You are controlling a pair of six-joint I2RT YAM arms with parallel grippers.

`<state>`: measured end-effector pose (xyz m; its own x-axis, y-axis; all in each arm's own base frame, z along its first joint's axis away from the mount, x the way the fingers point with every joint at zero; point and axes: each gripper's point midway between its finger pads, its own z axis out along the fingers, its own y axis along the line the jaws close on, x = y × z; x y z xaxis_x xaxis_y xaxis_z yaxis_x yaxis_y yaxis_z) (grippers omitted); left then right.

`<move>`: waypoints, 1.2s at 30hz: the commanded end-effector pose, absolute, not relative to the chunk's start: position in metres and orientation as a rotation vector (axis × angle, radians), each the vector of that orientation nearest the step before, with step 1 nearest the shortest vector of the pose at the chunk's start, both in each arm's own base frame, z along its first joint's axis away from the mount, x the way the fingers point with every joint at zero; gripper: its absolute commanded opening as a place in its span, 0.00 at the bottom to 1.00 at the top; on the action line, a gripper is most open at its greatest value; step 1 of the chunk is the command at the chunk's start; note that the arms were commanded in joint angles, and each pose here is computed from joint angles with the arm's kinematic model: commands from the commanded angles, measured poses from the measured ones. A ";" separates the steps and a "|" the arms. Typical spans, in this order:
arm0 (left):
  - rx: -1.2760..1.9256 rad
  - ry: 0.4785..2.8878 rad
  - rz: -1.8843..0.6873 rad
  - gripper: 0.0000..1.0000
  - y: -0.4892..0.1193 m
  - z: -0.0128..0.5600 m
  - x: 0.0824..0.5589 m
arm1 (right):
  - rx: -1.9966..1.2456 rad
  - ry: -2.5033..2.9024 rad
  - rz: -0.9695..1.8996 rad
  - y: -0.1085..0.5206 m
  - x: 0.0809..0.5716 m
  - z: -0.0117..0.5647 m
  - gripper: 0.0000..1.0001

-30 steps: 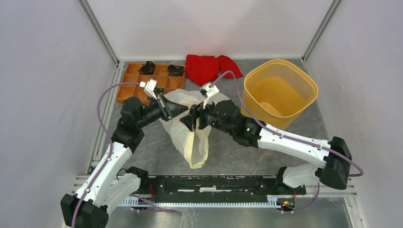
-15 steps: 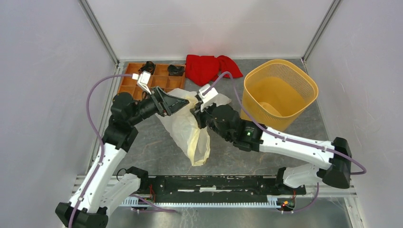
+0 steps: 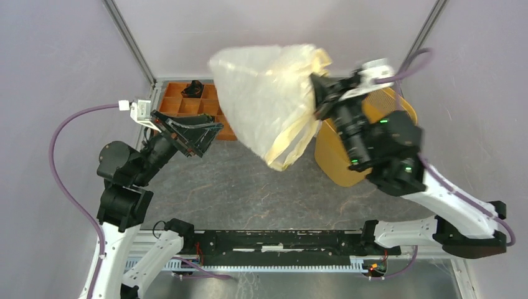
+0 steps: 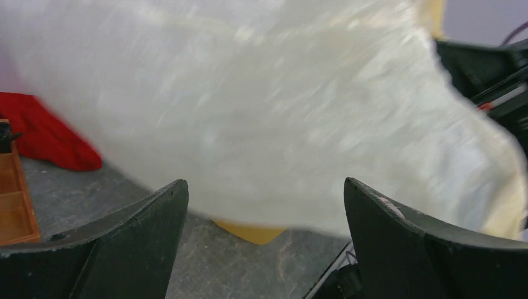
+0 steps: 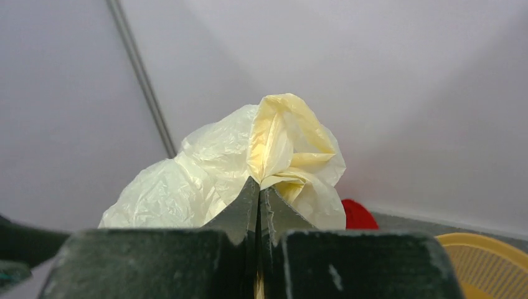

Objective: Put the trash bags into the trash bin

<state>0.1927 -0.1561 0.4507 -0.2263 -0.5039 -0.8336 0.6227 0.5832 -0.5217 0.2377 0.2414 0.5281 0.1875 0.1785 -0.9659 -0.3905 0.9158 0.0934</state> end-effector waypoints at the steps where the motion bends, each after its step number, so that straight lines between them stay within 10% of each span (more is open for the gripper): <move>1: 0.102 1.523 -0.935 1.00 -0.148 0.439 0.204 | 0.012 1.240 0.352 0.156 0.222 0.591 0.01; 13: 0.141 1.593 -1.368 0.90 -0.227 0.425 0.228 | 0.205 1.190 0.156 0.021 0.189 0.604 0.01; 25: 0.123 1.795 -1.167 0.96 -0.380 0.382 0.262 | 0.241 1.194 0.284 -0.034 0.161 0.593 0.01; 36: -0.106 1.989 -0.961 0.72 -0.441 0.333 0.299 | 0.209 1.169 0.310 -0.030 0.159 0.595 0.01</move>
<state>0.2796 -0.4438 0.3198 -0.6326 -0.3189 -0.7058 0.3897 0.6565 -0.6459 0.1561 -0.0412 0.5947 0.3601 0.3690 -0.8568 -0.1108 0.9289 0.3535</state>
